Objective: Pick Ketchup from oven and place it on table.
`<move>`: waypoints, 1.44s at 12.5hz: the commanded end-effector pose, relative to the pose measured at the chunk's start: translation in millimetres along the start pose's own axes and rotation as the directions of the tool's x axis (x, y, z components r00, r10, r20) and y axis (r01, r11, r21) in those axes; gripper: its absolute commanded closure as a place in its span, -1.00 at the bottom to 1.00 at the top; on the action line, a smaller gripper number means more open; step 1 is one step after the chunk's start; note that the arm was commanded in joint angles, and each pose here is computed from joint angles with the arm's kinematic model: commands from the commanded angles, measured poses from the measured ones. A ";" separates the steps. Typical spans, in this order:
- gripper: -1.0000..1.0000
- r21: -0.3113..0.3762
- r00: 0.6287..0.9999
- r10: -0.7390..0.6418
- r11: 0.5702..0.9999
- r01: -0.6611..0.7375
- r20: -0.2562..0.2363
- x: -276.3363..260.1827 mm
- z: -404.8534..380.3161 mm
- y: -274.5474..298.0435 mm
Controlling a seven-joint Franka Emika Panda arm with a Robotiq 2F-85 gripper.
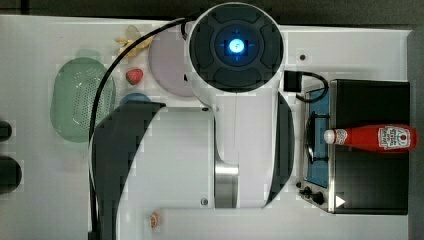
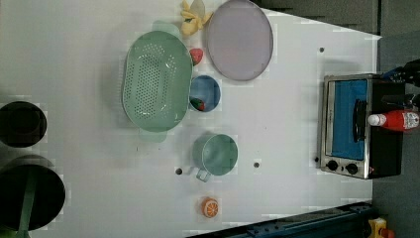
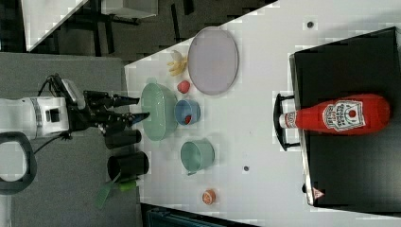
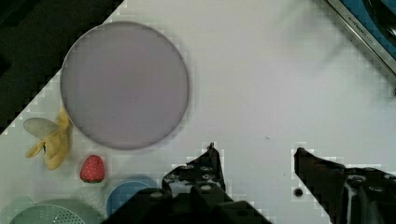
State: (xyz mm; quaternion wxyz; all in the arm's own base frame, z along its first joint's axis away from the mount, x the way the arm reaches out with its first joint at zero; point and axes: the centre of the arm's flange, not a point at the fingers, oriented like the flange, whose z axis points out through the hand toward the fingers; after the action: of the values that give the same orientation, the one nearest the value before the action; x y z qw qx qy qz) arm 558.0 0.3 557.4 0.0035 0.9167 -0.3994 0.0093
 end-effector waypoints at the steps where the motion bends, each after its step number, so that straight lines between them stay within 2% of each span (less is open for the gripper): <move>1: -0.60 0.029 0.997 0.073 0.997 -0.073 0.020 -33.6 -82.4 92.8; 3: -0.99 0.029 0.997 0.074 0.997 -0.075 0.020 -32.9 -82.2 93.3; 7: -1.00 0.033 0.992 0.125 0.992 -0.126 0.029 -9.9 -74.4 108.9; 12: -1.00 0.051 0.953 0.300 0.952 -0.302 0.030 69.5 -39.2 165.2; 15: -1.00 0.056 0.914 0.405 0.913 -0.405 0.010 117.5 -8.6 203.3; 18: -1.00 0.079 0.868 0.494 0.868 -0.490 -0.053 161.5 20.6 237.4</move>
State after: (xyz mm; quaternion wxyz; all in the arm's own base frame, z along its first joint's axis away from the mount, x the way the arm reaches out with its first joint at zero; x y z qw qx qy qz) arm 492.9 -269.6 521.5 -0.0130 0.7859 -0.6181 0.0165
